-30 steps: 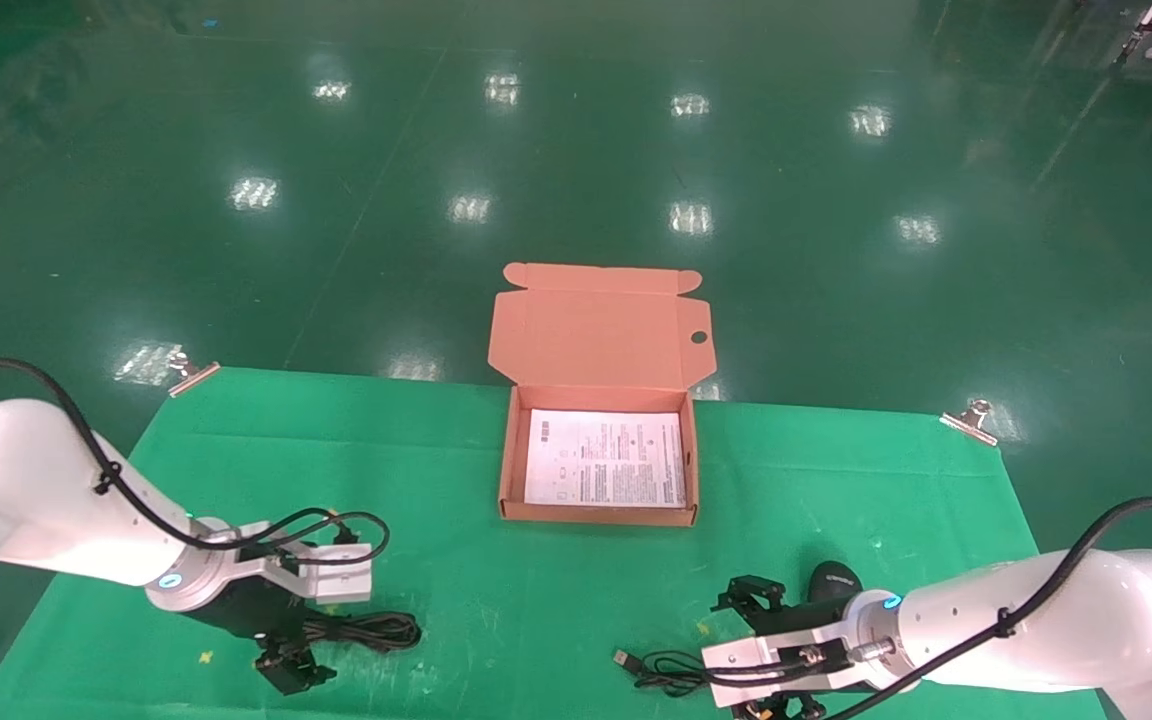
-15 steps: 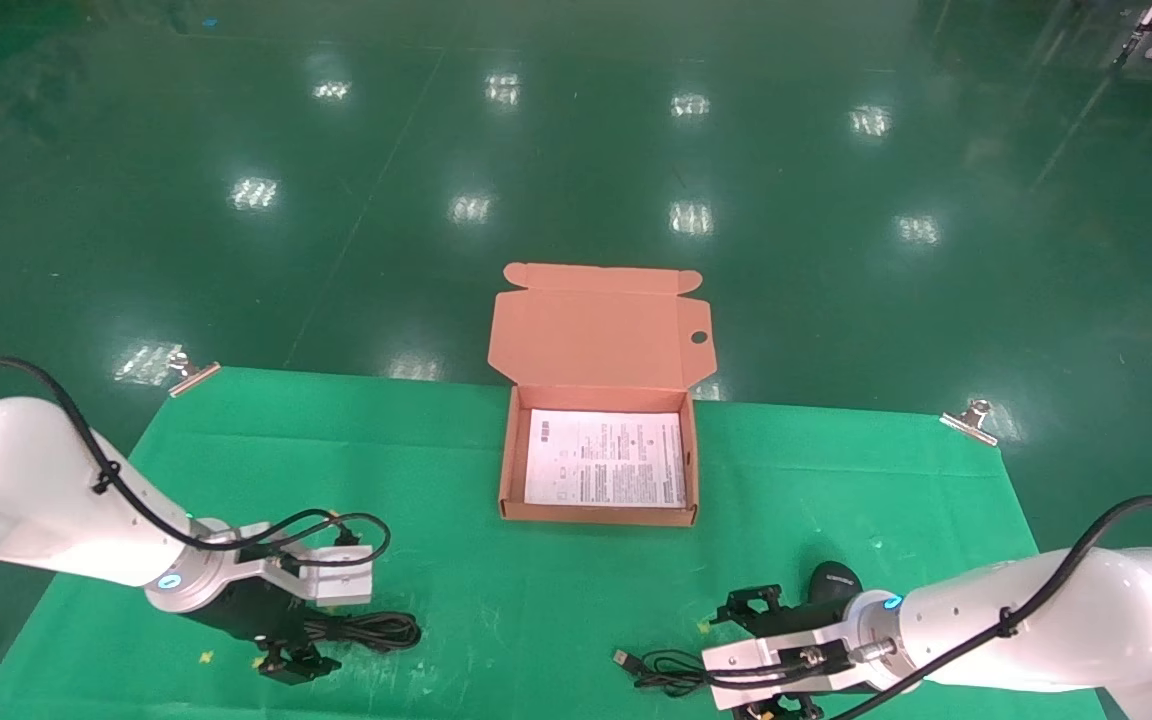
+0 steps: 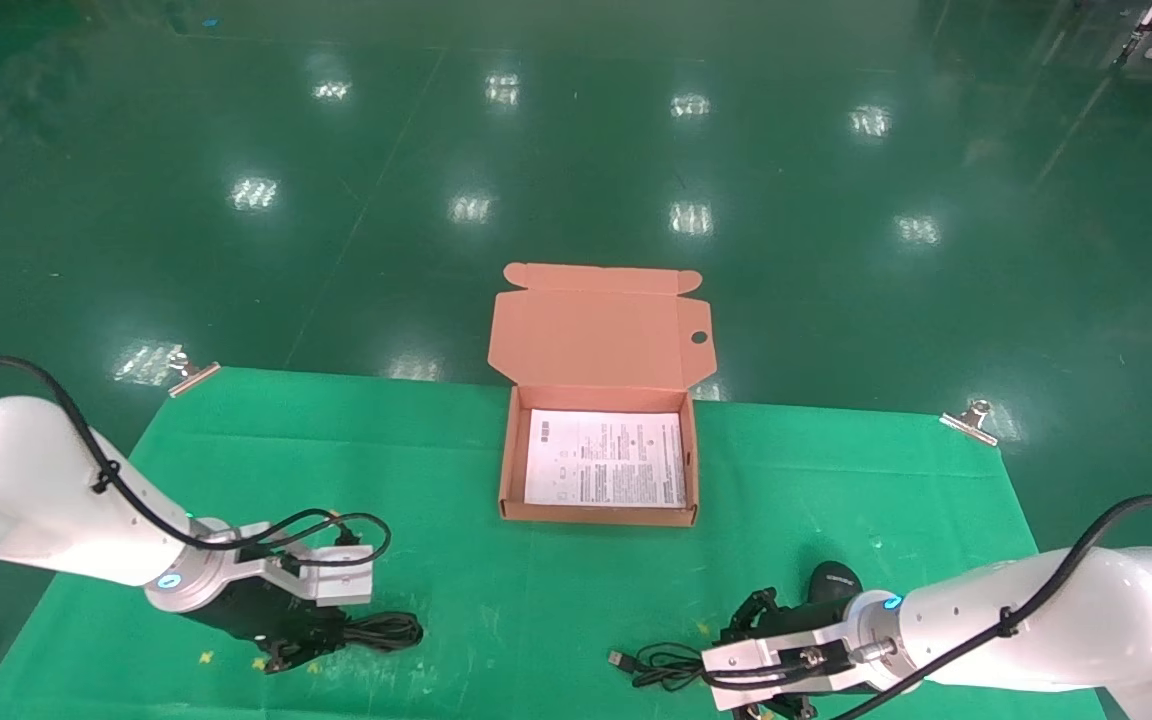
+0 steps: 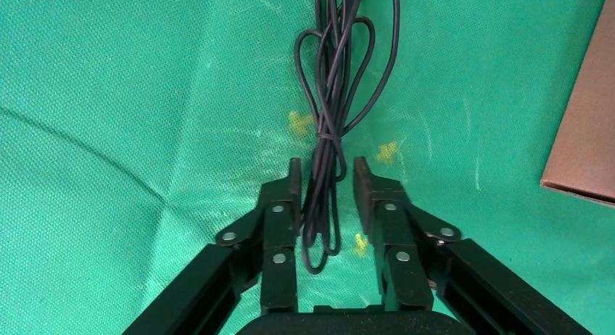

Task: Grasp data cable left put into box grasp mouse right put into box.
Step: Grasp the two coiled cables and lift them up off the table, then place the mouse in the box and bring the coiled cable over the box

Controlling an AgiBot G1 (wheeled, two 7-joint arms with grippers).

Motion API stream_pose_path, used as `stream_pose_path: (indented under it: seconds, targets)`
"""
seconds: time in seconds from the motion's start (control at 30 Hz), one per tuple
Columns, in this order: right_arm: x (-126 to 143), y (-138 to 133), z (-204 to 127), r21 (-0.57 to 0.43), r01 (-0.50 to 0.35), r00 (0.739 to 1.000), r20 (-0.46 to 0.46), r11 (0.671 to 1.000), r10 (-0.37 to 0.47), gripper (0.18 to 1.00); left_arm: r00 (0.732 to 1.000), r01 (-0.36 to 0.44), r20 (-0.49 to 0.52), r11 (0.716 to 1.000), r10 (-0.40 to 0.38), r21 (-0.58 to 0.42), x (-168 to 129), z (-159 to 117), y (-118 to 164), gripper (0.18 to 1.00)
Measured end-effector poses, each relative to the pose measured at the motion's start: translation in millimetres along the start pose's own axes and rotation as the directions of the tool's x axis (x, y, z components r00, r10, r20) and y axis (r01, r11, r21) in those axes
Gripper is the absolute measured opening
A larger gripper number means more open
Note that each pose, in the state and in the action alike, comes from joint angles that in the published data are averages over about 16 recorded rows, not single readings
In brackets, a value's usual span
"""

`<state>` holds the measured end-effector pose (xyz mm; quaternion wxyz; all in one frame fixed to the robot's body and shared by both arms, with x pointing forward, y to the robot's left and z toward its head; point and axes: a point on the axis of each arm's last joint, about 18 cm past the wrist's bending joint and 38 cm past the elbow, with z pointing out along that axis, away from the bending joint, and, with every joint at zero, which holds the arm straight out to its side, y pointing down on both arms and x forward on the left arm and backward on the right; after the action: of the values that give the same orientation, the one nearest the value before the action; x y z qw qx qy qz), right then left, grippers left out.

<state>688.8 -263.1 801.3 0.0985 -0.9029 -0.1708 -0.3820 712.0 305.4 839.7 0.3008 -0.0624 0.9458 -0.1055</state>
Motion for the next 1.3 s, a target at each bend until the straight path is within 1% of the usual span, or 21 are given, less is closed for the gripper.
stream_pose_path:
  seconds: [0.13, 0.2, 0.33, 0.47, 0.6, 0.73, 0.83, 0.9, 1.1, 1.3]
  targets:
    - [0.0, 0.0, -0.1, 0.0, 0.0, 1.0, 0.0, 1.0, 0.0, 0.43, 1.0, -0.001, 0.0, 1.0, 0.001, 0.0, 0.0, -0.1, -0.1, 0.402]
    - [0.4, 0.5, -0.7, 0.0, -0.001, 1.0, -0.001, 1.0, 0.001, 0.399, 1.0, -0.003, 0.001, 1.0, 0.003, 0.0, -0.4, -0.6, -0.3, 0.359]
    - [4.8, 4.8, -7.5, -0.001, -0.018, 1.0, -0.015, 1.0, 0.018, 0.32, 1.0, -0.019, 0.009, 1.0, 0.019, 0.0, -3.6, -4.6, -1.8, 0.313]
    - [16.6, 14.7, -25.5, 0.007, -0.073, 0.996, -0.052, 0.997, 0.073, 0.275, 0.998, -0.05, 0.027, 0.999, 0.05, 0.004, -10.5, -14.2, -6.0, 0.282]
    - [39.0, 27.8, -55.8, 0.022, -0.143, 0.981, -0.126, 0.989, 0.145, 0.24, 0.993, -0.097, 0.064, 0.995, 0.096, 0.009, -22.0, -31.3, -13.7, 0.265]
    - [70.7, 38.0, -96.4, 0.056, -0.204, 0.95, -0.229, 0.977, 0.212, 0.218, 0.98, -0.159, 0.125, 0.987, 0.156, 0.011, -37.4, -56.2, -26.4, 0.263]
    - [97.4, 39.7, -127.7, 0.096, -0.231, 0.917, -0.31, 0.968, 0.25, 0.215, 0.963, -0.203, 0.185, 0.979, 0.197, 0.013, -49.1, -77.5, -39.1, 0.262]
    - [116.0, 37.3, -146.5, 0.124, -0.234, 0.894, -0.361, 0.964, 0.264, 0.212, 0.948, -0.23, 0.231, 0.973, 0.22, 0.014, -56.7, -92.1, -48.7, 0.261]
    - [171.3, 15.1, -186.4, 0.2, -0.19, 0.834, -0.484, 0.961, 0.265, 0.211, 0.886, -0.297, 0.378, 0.955, 0.269, 0.018, -77.7, -133.7, -82.2, 0.26]
    - [221.1, -16.9, -206.3, 0.262, -0.125, 0.791, -0.556, 0.957, 0.256, 0.211, 0.822, -0.33, 0.503, 0.943, 0.268, 0.037, -96.0, -166.7, -113.4, 0.259]
